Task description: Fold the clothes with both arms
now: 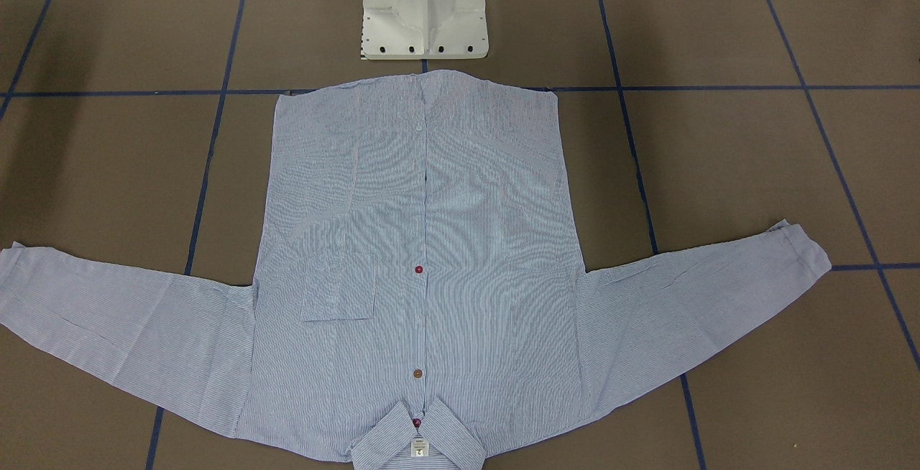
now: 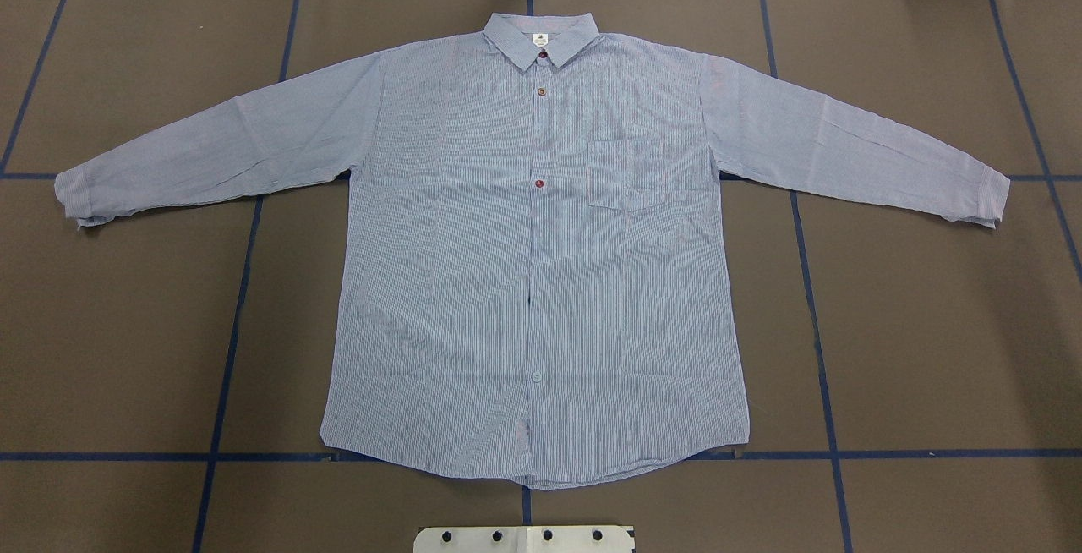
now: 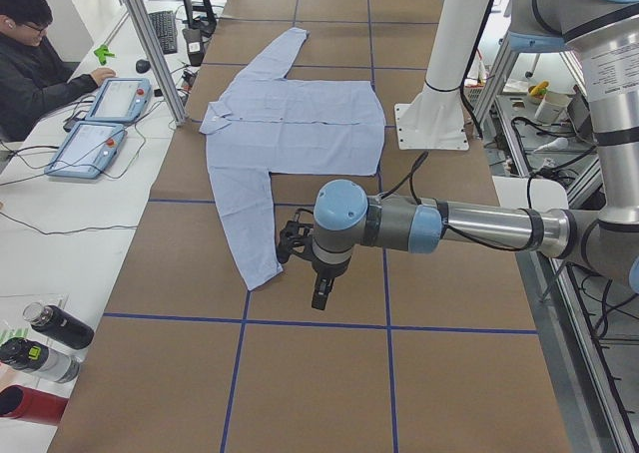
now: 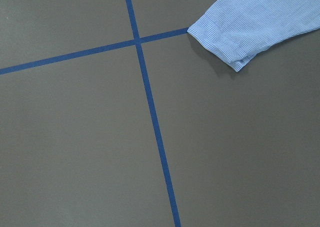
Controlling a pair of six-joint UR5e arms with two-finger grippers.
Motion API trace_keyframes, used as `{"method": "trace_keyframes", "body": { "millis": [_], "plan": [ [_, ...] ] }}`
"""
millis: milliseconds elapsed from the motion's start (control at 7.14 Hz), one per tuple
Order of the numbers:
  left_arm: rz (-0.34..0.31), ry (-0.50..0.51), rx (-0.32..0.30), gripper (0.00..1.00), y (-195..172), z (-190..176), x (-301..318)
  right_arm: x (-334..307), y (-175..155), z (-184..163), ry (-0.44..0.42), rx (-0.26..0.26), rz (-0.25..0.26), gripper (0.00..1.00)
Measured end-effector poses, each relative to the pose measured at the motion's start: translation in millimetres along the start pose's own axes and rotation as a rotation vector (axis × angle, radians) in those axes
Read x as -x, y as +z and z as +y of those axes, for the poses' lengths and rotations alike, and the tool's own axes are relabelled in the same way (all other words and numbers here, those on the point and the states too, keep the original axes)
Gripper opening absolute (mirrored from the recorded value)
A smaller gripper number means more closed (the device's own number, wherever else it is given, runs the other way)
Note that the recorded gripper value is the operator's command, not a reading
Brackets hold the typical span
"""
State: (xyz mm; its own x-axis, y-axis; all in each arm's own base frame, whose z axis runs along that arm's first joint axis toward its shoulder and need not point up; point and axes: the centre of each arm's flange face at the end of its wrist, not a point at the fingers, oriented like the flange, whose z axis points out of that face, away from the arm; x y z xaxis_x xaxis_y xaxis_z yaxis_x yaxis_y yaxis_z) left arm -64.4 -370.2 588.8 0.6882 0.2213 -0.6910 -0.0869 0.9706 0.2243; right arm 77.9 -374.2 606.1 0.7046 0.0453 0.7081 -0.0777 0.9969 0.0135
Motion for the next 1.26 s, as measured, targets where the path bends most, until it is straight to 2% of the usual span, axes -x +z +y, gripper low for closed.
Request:
{"method": "trace_keyframes", "body": {
  "millis": [420,700,1120,1260],
  "plan": [
    [-0.039,0.033,-0.020,1.00,-11.4,-5.8,-8.6,9.7,2.2,-5.9,-0.050,-0.019,0.000,1.00],
    [-0.043,0.068,-0.058,1.00,-24.5,-24.4,-20.2,48.6,15.8,-32.1,-0.099,-0.041,-0.007,1.00],
    [-0.050,0.121,-0.110,1.00,-39.2,-60.8,-31.9,94.6,77.9,-80.8,-0.074,-0.086,-0.067,0.97],
    [-0.051,0.126,-0.114,1.00,-40.6,-63.9,-33.1,100.3,105.9,-93.4,-0.056,-0.113,-0.103,0.84]
  ]
}}
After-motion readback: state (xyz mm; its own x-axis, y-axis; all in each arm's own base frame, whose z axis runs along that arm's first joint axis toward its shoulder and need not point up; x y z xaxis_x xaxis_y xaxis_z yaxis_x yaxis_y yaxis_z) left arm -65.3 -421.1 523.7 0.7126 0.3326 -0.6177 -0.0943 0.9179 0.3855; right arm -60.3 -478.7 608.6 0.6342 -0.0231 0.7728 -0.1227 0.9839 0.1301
